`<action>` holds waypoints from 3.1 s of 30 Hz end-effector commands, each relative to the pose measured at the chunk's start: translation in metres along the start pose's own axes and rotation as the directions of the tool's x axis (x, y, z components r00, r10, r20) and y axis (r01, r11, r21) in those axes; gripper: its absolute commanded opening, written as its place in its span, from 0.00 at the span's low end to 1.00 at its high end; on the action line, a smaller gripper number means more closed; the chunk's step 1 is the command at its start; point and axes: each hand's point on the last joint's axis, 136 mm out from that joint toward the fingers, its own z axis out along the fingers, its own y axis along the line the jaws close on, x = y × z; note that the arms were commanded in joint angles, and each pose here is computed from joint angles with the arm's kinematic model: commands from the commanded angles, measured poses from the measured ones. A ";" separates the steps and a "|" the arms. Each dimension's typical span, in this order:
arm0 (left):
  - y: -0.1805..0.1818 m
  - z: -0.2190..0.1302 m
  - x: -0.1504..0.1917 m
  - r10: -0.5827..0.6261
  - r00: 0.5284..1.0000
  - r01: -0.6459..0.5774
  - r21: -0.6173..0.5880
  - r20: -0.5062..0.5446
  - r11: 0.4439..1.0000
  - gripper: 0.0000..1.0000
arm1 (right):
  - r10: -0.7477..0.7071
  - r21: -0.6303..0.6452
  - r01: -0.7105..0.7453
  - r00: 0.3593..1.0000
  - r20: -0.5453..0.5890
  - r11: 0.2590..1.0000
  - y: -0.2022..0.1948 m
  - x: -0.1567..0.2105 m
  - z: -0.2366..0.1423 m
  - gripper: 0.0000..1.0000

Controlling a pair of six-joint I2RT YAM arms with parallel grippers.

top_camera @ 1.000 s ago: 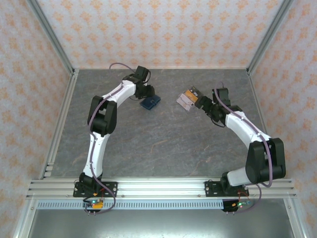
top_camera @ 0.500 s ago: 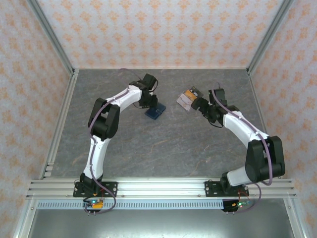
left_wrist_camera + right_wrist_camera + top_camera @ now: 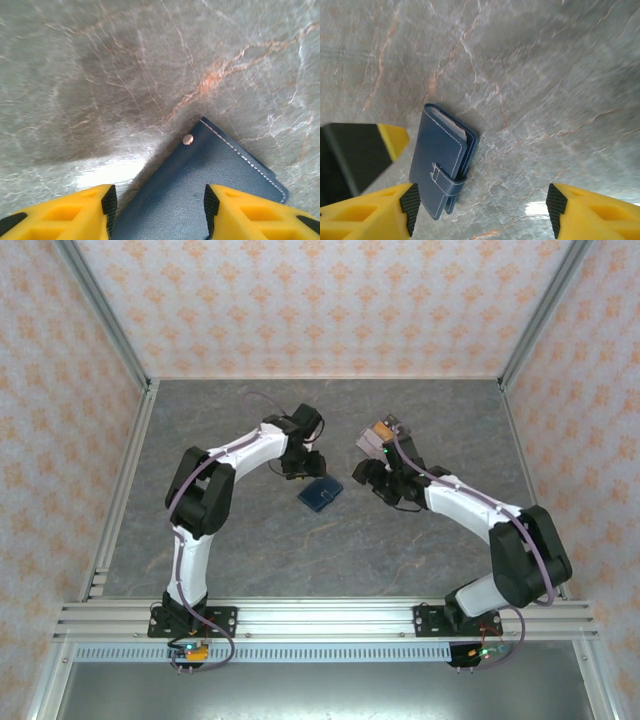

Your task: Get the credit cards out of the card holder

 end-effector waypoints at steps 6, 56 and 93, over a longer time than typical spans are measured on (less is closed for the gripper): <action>0.015 -0.004 0.009 -0.083 0.996 0.084 0.031 -0.031 0.996 0.47 | 0.121 -0.055 -0.125 0.990 -0.075 0.991 0.022 0.024 0.039 0.63; 0.012 0.007 0.046 -0.141 0.985 0.152 0.120 -0.096 0.981 0.26 | -0.004 -0.323 -0.069 0.976 -0.219 0.944 0.087 0.039 0.082 0.39; 0.115 -0.113 0.008 -0.284 0.893 0.324 -0.059 0.348 0.944 0.94 | -0.461 0.613 0.440 0.877 -0.136 0.656 0.007 -0.015 0.005 0.33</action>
